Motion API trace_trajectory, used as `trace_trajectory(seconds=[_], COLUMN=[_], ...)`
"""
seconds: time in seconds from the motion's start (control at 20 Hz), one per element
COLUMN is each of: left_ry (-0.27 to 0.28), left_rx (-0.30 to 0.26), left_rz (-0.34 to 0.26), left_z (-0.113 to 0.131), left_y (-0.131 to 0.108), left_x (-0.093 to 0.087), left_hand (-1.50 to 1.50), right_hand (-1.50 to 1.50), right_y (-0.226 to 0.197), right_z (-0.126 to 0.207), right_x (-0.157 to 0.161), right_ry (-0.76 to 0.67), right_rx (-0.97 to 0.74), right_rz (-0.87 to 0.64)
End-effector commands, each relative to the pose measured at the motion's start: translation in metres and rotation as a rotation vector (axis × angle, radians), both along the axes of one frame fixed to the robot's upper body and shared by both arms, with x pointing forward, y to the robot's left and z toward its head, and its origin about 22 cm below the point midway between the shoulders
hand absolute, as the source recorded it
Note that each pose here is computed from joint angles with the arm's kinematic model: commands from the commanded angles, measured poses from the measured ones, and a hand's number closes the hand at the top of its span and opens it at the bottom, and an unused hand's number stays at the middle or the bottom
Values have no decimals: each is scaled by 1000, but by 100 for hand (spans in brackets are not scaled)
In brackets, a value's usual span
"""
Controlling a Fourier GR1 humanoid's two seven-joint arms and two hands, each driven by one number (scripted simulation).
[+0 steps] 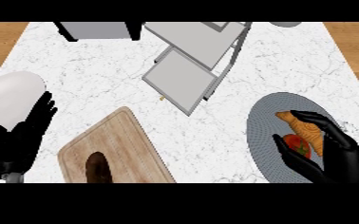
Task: Pick the tomato from the placemat and place it in the tiered shelf
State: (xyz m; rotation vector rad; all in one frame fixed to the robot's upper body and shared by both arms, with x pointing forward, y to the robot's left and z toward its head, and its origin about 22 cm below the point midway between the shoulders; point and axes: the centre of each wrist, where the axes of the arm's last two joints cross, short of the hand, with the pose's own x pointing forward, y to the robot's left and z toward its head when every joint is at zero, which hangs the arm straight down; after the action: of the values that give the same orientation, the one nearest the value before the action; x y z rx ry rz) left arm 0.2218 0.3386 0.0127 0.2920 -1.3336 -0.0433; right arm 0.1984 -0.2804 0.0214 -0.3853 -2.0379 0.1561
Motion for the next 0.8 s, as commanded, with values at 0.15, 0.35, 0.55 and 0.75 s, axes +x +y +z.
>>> trace_trajectory(seconds=[0.15, 0.35, 0.55, 0.75], left_ry=[7, 7, 20, -5], left_rx=[-14, -9, -23, 3], left_rz=[-2, 17, 15, 8], left_z=[1, -9, -15, -4], left_y=[21, 19, 22, 13], left_x=[7, 7, -1, 7], left_hand=[0, 0, 0, 0], right_hand=[-150, -150, -150, -150], right_y=[2, -22, -27, -38], right_z=[-18, 9, 24, 38], right_x=[-80, -92, -114, -128], right_ry=[38, 92, 232, 404], right_rx=[-149, -365, -530, -770], right_rz=[-63, -211, -273, -187])
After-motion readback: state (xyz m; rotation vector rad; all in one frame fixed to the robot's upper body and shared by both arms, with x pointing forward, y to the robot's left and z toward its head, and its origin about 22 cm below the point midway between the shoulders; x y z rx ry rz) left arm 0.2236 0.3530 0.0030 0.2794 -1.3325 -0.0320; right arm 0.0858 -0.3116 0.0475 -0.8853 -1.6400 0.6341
